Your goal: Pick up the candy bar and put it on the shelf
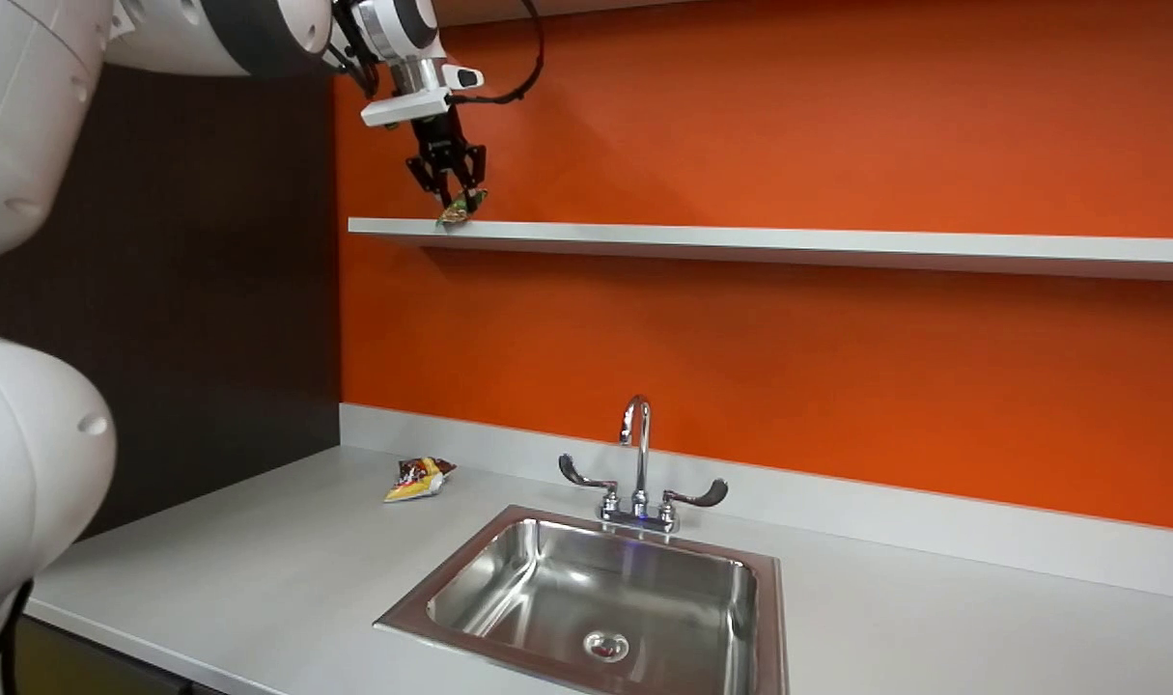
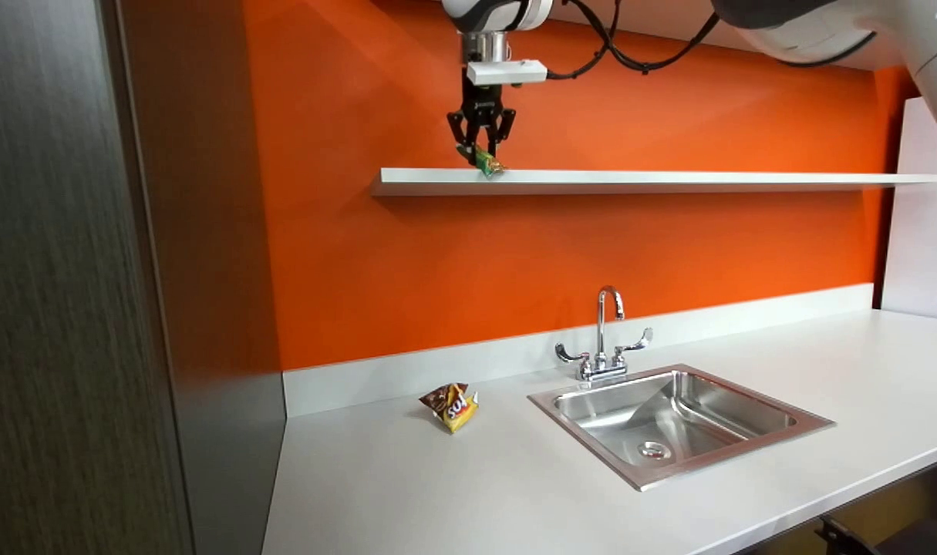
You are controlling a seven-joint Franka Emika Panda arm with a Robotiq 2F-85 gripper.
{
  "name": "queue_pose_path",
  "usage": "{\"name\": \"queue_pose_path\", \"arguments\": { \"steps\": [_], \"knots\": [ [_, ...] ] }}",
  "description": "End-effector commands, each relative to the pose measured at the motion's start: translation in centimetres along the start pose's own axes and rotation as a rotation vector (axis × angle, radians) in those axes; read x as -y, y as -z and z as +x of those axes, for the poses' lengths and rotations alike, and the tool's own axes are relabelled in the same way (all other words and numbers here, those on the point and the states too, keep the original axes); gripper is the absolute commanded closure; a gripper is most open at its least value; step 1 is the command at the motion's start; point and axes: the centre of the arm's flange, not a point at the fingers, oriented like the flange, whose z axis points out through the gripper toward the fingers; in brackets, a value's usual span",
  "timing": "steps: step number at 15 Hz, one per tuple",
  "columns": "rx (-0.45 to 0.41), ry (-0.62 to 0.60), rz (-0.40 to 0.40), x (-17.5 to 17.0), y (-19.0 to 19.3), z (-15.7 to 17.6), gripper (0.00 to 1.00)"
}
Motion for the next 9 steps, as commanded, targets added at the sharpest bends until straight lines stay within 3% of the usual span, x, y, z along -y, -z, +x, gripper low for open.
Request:
{"name": "queue_pose_path", "arguments": {
  "steps": [1,3,4,5,9],
  "knots": [
    [0.014,0.003,-0.018,0.01,0.37,2.9,0.82],
    [0.02,-0.003,-0.018,-0.08,0.13,3.29,0.82],
    [0.025,-0.005,-0.02,-0.11,0.03,3.41,0.32],
    [0.025,-0.008,-0.02,-0.13,-0.07,3.47,0.31],
    [0.032,-0.014,-0.015,-0.27,-0.47,2.98,0.03]
  ]
}}
